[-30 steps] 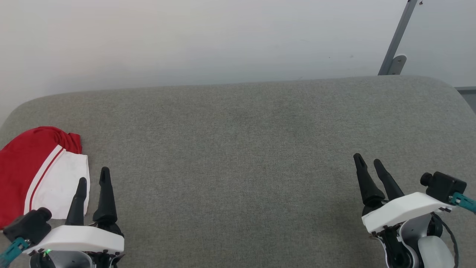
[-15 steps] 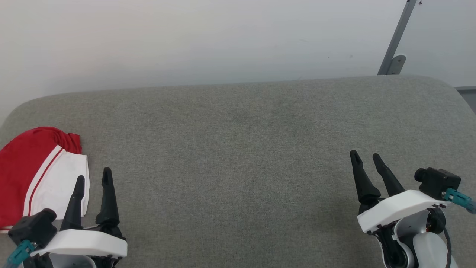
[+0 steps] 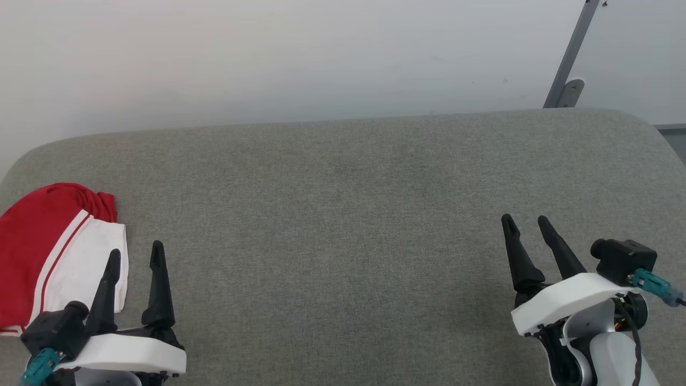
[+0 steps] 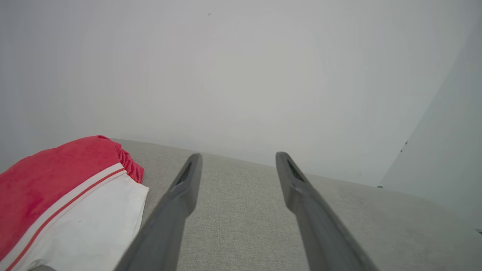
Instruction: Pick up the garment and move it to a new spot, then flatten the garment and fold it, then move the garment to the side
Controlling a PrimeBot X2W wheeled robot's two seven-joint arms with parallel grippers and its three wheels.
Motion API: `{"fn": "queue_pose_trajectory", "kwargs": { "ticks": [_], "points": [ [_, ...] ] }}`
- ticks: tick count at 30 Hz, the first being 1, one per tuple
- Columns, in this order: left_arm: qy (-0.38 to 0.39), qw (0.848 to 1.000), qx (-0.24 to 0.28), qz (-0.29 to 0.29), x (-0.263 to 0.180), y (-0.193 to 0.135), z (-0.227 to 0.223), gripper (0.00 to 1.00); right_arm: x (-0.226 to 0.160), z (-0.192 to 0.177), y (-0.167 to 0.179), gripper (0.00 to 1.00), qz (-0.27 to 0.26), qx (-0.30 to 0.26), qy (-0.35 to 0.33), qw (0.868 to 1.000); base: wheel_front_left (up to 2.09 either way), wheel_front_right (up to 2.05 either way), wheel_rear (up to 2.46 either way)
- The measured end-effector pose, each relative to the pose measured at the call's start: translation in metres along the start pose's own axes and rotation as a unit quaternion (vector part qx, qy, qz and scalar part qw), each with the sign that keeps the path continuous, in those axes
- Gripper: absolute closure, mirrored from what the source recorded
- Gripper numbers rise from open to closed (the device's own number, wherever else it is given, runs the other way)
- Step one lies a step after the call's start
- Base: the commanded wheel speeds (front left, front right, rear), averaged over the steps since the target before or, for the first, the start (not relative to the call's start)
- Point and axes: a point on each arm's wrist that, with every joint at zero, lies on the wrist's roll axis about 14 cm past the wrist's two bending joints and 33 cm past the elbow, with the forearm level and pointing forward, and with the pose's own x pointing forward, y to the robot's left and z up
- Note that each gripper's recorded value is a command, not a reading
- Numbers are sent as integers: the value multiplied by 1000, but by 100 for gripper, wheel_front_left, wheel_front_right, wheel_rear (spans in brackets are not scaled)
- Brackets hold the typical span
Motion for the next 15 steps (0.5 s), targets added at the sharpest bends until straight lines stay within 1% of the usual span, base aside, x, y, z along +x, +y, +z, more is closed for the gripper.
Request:
{"fn": "queue_pose_trajectory", "kwargs": {
  "ticks": [15],
  "points": [
    [-11, 998, 51, -18, -3, -5, 3, 0, 2, 3, 5, 0, 8, -55, -4, 998, 0, 0, 0]
  ]
}}
